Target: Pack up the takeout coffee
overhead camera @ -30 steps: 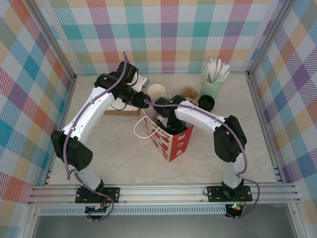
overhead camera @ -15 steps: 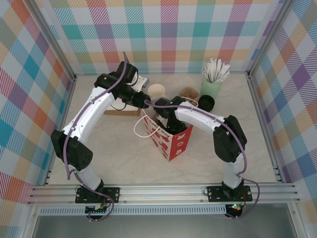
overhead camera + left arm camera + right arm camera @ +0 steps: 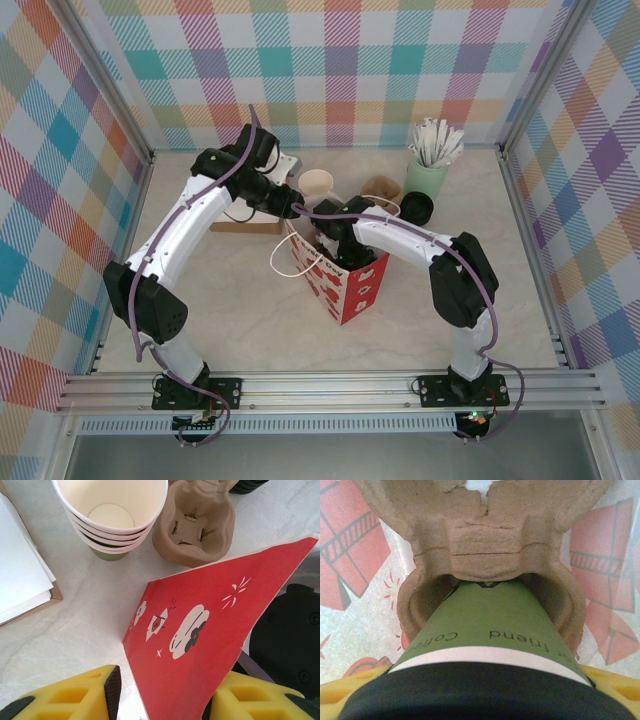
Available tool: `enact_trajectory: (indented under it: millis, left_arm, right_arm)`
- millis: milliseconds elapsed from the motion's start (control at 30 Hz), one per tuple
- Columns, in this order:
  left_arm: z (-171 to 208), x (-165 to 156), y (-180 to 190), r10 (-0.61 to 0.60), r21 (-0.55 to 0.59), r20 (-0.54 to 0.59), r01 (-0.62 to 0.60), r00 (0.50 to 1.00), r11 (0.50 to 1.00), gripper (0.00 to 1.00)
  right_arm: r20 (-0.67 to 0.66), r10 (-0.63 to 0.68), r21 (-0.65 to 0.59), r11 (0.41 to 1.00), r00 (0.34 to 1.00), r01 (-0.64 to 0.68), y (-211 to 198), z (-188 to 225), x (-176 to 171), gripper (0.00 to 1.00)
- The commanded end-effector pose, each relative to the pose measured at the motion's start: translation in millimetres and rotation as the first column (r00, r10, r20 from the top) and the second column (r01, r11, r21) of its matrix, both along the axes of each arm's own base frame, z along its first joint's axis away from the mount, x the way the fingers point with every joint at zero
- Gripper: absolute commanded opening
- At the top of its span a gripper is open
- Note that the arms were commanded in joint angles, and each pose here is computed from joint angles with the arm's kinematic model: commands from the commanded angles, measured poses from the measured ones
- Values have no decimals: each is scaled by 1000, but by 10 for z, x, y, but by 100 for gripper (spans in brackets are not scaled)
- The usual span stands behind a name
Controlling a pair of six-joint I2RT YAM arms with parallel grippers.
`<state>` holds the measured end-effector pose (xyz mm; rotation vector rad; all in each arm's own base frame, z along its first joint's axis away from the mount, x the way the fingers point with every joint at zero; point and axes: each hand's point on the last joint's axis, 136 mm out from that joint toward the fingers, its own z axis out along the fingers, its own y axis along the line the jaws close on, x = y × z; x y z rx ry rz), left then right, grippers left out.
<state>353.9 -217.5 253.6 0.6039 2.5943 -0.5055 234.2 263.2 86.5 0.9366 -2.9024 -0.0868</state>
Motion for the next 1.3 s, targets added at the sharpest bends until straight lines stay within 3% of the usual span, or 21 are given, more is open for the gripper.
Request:
enact_trajectory:
  millis: [0, 1267]
  left_arm:
    - [7, 11, -38, -12, -24, -5, 12, 1000, 1000, 46]
    - [-34, 32, -30, -3, -16, -10, 3, 1000, 1000, 48]
  right_arm:
    - [-39, 22, -28, 999, 999, -24, -39, -198, -39, 79]
    - [-53, 40, -41, 998, 998, -43, -68, -402, -64, 80]
